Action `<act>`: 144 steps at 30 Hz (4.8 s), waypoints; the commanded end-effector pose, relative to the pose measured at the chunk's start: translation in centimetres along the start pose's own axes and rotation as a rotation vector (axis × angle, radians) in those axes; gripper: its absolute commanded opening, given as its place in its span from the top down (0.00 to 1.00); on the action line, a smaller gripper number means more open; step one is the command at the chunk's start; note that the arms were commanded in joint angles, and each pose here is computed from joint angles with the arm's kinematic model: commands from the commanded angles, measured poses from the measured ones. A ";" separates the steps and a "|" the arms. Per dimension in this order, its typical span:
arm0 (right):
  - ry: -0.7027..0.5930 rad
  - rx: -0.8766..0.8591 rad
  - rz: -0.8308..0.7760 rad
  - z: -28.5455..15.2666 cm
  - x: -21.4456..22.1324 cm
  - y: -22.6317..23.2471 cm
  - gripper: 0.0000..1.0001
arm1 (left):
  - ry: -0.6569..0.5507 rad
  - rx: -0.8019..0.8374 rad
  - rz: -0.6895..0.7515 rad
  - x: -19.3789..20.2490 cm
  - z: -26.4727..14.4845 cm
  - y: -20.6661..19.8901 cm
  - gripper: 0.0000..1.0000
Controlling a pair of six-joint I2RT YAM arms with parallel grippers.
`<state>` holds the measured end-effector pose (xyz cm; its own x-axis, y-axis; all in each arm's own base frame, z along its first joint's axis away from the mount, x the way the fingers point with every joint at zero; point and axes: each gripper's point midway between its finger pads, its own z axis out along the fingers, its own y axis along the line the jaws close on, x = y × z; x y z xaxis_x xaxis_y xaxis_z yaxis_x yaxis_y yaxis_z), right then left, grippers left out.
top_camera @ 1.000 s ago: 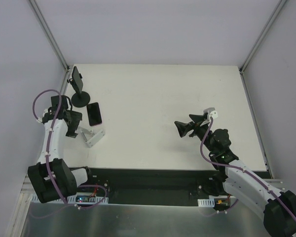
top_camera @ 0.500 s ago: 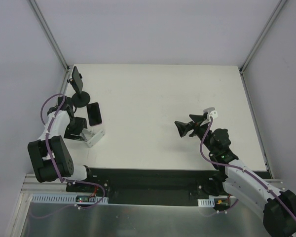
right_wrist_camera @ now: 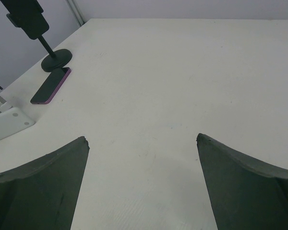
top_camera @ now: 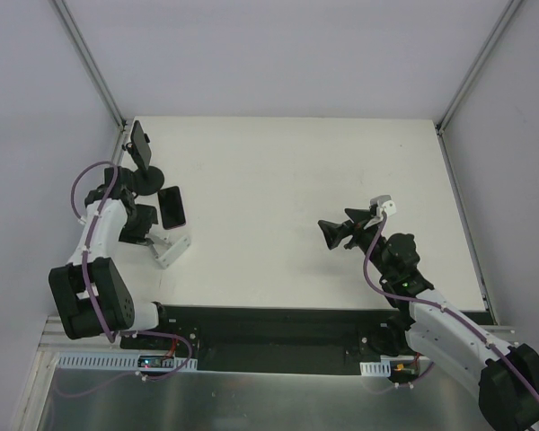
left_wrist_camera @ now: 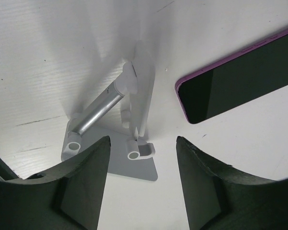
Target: Place the phone on the phone stand
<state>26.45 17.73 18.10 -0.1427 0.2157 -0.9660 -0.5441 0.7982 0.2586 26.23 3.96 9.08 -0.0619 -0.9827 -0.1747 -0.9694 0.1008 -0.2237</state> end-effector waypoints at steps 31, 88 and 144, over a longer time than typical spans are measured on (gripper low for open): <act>-0.061 -0.008 0.006 0.4 -1.9 0.2 0.03 | -0.023 1.128 0.746 13.2 -11.8 -11.6 1.00; -0.024 -0.016 0.010 1.1 -1.2 0.2 0.03 | 0.182 0.904 1.173 19.0 -4.4 -7.5 0.01; -0.039 -0.015 0.006 0.8 -1.4 0.2 0.03 | 0.205 0.045 1.190 8.6 7.1 -1.4 0.53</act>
<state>26.86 17.75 16.39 -0.1927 0.1923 -0.9622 -0.5265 0.8073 0.2668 32.82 -1.40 1.56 -0.9366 -0.2633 -0.2311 -0.2597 0.9646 -0.0461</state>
